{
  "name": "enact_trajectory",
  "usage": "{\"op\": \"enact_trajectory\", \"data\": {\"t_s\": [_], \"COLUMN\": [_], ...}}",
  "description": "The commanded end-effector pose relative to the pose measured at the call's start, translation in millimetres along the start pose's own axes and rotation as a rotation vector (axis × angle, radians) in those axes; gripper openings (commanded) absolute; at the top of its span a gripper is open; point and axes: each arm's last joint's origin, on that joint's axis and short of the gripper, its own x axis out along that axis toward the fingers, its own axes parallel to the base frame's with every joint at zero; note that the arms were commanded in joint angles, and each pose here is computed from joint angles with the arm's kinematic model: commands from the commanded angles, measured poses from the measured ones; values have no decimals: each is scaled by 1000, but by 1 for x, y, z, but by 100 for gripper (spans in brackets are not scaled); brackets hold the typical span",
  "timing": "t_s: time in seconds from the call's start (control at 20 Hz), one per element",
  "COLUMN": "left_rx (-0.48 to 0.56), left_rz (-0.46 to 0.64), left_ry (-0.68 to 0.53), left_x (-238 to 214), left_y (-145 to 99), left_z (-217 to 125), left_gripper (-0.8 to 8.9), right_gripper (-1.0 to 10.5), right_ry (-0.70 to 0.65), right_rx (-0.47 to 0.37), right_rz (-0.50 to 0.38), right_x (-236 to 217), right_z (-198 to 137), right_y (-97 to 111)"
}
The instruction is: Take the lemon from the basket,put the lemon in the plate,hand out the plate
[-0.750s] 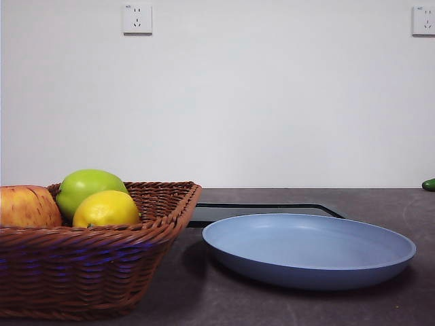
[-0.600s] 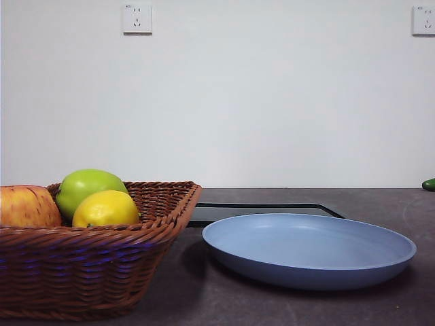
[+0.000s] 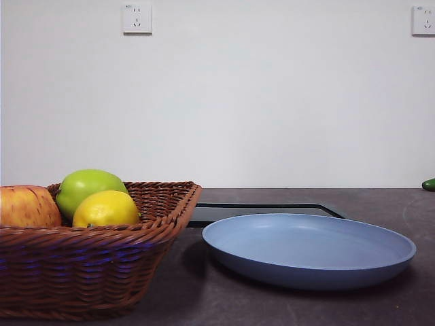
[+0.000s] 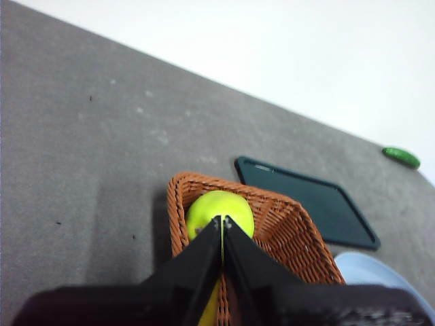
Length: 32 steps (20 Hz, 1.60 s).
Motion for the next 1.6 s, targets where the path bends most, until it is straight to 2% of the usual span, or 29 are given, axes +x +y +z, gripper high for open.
{"op": "enact_trajectory", "data": {"t_s": [0.05,0.25,0.55,0.75,1.0,1.25,1.4,1.6], "left_rx": [78,104,115,165,217,230,235,234], "left_rz": [-16,-28,-114,-173,-255,-299,-308,-308], "left_ry": [48,156,344,516,521,539,542,543], "left_x": [4,15,36,52,57,56,56,56], "left_y": [-6,-13,-25,-40,-60,-67,-69,-69], "left_z": [15,33,55,71,83,81,80,80], "left_gripper": [7,7,6,6,6,6,6,6], "right_gripper": [3,3,4,45,210,207,204,94], "right_ry": [16,106,304,520,746,824,847,865], "right_rx": [-51,-110,-138,-125,-51,-28,-28,-44], "right_rz": [-6,-27,53,113,83,48,54,63], "right_x": [-1,3,28,66,107,135,144,148], "right_z": [15,34,51,47,22,3,-6,-12], "right_y": [9,20,31,28,13,0,-1,2]}}
